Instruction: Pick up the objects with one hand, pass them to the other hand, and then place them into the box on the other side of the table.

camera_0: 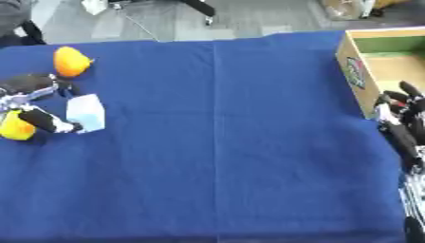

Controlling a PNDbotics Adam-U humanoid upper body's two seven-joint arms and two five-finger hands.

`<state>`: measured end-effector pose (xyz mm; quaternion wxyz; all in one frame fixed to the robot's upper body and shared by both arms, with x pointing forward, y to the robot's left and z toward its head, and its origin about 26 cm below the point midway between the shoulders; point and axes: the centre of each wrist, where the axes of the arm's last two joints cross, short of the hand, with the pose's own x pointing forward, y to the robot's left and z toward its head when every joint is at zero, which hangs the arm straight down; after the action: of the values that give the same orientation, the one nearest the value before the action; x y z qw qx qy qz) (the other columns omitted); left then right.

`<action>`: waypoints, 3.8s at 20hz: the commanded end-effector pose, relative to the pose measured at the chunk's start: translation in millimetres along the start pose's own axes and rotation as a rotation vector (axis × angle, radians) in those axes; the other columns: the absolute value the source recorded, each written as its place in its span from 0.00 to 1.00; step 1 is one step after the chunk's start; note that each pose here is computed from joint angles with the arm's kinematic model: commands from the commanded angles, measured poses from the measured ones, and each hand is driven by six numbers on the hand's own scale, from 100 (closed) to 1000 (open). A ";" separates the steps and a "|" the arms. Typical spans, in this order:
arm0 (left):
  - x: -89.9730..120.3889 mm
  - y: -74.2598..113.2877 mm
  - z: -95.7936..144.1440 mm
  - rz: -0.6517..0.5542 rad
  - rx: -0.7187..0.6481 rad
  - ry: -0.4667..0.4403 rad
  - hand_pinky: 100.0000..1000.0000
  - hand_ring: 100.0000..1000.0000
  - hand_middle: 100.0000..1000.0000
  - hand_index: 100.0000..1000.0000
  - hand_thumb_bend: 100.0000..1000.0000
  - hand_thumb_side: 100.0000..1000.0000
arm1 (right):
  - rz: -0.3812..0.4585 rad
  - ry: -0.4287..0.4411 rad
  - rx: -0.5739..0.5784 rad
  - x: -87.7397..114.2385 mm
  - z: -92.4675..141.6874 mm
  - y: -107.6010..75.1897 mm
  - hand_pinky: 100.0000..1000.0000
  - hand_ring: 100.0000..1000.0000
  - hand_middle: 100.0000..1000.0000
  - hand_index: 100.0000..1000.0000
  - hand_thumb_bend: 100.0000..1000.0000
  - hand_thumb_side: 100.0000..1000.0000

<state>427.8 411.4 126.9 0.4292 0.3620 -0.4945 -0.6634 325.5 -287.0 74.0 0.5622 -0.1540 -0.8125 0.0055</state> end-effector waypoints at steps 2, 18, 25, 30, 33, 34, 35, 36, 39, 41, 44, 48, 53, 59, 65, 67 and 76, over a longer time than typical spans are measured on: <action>-5.5 12.2 3.3 -0.023 0.054 0.016 0.72 0.58 0.59 0.74 0.34 0.35 | -0.003 -0.024 0.003 5.7 -3.7 -0.9 0.71 0.69 0.74 0.93 0.05 0.33; 14.5 74.4 33.7 0.189 0.523 -0.131 0.72 0.47 0.45 0.55 0.18 0.35 | 0.002 -0.026 -0.004 6.3 -4.8 -1.9 0.71 0.69 0.74 0.93 0.05 0.33; 74.0 87.2 34.1 0.445 0.680 -0.388 0.73 0.46 0.44 0.53 0.16 0.36 | 0.029 -0.093 0.026 22.0 -22.4 7.5 0.71 0.70 0.74 0.93 0.06 0.33; 118.4 90.9 33.5 0.591 0.740 -0.551 0.74 0.46 0.44 0.53 0.15 0.36 | 0.047 -0.210 0.095 52.3 -46.8 29.7 0.72 0.70 0.74 0.93 0.06 0.34; 136.5 95.2 34.9 0.640 0.765 -0.615 0.74 0.46 0.44 0.53 0.16 0.36 | 0.044 -0.298 0.160 74.2 -59.4 46.5 0.73 0.70 0.74 0.93 0.06 0.35; 141.6 96.0 34.5 0.646 0.764 -0.631 0.74 0.46 0.44 0.53 0.16 0.36 | 0.051 -0.334 0.190 83.8 -63.9 53.9 0.73 0.70 0.74 0.93 0.06 0.35; 145.4 96.9 34.5 0.642 0.759 -0.640 0.74 0.46 0.44 0.53 0.16 0.36 | 0.061 -0.366 0.221 91.9 -67.7 60.4 0.73 0.71 0.74 0.93 0.06 0.35; 148.8 97.2 33.9 0.632 0.750 -0.648 0.74 0.47 0.44 0.53 0.16 0.37 | 0.075 -0.403 0.257 100.9 -71.5 67.2 0.74 0.71 0.74 0.93 0.06 0.35; 154.6 96.6 31.6 0.610 0.727 -0.658 0.74 0.46 0.44 0.53 0.16 0.37 | 0.129 -0.495 0.341 122.4 -81.3 81.0 0.75 0.71 0.75 0.93 0.08 0.35; 156.8 95.2 30.0 0.606 0.716 -0.664 0.74 0.46 0.44 0.53 0.16 0.37 | 0.164 -0.547 0.383 134.7 -86.5 88.4 0.75 0.72 0.75 0.93 0.09 0.34; 159.8 92.3 27.0 0.604 0.697 -0.672 0.74 0.46 0.44 0.53 0.15 0.36 | 0.201 -0.623 0.444 151.9 -90.8 100.4 0.76 0.73 0.75 0.92 0.12 0.33; 162.0 89.9 23.5 0.593 0.680 -0.679 0.74 0.47 0.44 0.53 0.16 0.36 | 0.251 -0.696 0.517 166.6 -91.4 114.0 0.78 0.74 0.76 0.92 0.15 0.32; 163.8 88.0 19.4 0.609 0.696 -0.685 0.74 0.47 0.45 0.54 0.15 0.35 | 0.358 -0.776 0.601 180.6 -91.1 126.4 0.80 0.76 0.77 0.92 0.18 0.33; 165.2 84.1 15.9 0.651 0.718 -0.710 0.75 0.48 0.45 0.53 0.19 0.34 | 0.546 -0.874 0.660 199.0 -94.4 139.2 0.82 0.79 0.78 0.92 0.20 0.33; 166.9 78.7 9.8 0.754 0.716 -0.752 0.76 0.48 0.45 0.54 0.23 0.43 | 0.607 -0.943 0.703 211.8 -93.2 148.6 0.90 0.79 0.78 0.92 0.19 0.34; 166.7 76.3 7.4 0.803 0.692 -0.766 0.77 0.48 0.45 0.54 0.24 0.46 | 0.623 -0.963 0.704 215.8 -93.7 149.6 0.91 0.80 0.78 0.92 0.20 0.34; 169.5 71.5 -1.9 1.005 0.625 -0.748 0.77 0.48 0.45 0.53 0.24 0.48 | 0.720 -1.050 0.646 228.0 -91.2 154.2 1.00 0.86 0.81 0.94 0.22 0.34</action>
<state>380.6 245.2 176.0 0.3663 -0.0535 -0.8815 -0.2932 378.2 -98.3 274.5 0.1023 -0.2009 -0.8294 0.5112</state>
